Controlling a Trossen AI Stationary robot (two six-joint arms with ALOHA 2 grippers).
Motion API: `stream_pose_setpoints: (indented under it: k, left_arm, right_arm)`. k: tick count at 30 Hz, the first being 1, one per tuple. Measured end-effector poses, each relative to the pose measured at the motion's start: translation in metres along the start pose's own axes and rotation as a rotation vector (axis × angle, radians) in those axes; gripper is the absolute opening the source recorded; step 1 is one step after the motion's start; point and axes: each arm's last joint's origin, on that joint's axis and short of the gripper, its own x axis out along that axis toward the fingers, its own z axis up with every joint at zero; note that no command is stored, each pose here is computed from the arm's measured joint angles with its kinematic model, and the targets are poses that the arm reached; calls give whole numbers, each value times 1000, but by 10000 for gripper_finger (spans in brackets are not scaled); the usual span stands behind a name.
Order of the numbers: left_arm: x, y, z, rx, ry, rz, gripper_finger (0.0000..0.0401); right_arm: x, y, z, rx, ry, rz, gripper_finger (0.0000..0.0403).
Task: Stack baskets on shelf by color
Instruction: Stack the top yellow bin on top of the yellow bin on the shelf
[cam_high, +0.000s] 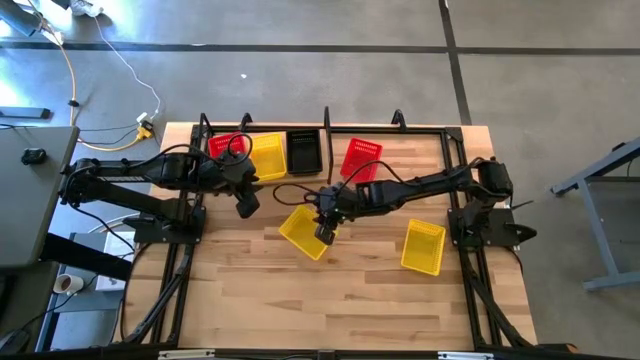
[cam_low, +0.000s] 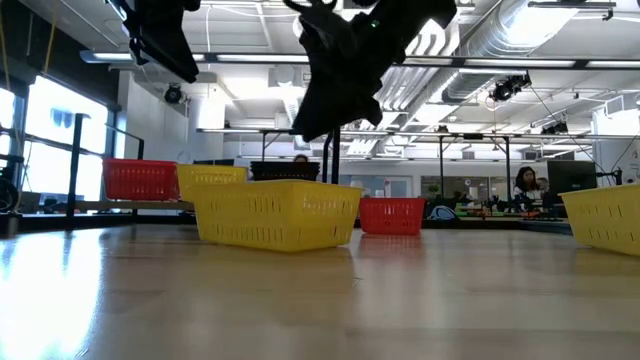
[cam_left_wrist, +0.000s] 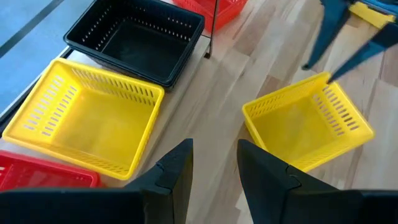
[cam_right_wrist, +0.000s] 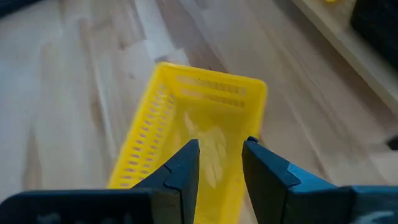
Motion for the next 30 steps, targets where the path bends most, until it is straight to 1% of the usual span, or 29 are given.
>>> stream_pose_setpoints:
  k: [6, 22, 27, 30]
  left_arm:
    - [0, 0, 0, -16, 0, 0, 114]
    - [0, 0, 0, -38, 2, -9, 114]
    - [0, -1, 0, -53, 6, -18, 114]
    - [0, -1, 0, -53, 11, -31, 114]
  right_arm:
    - [3, -12, -3, 12, 58, -43, 108]
    - [43, -16, -22, 12, 146, -69, 108]
    - [51, -17, -27, 24, 175, -68, 108]
    - [55, -17, -30, 54, 193, -66, 104]
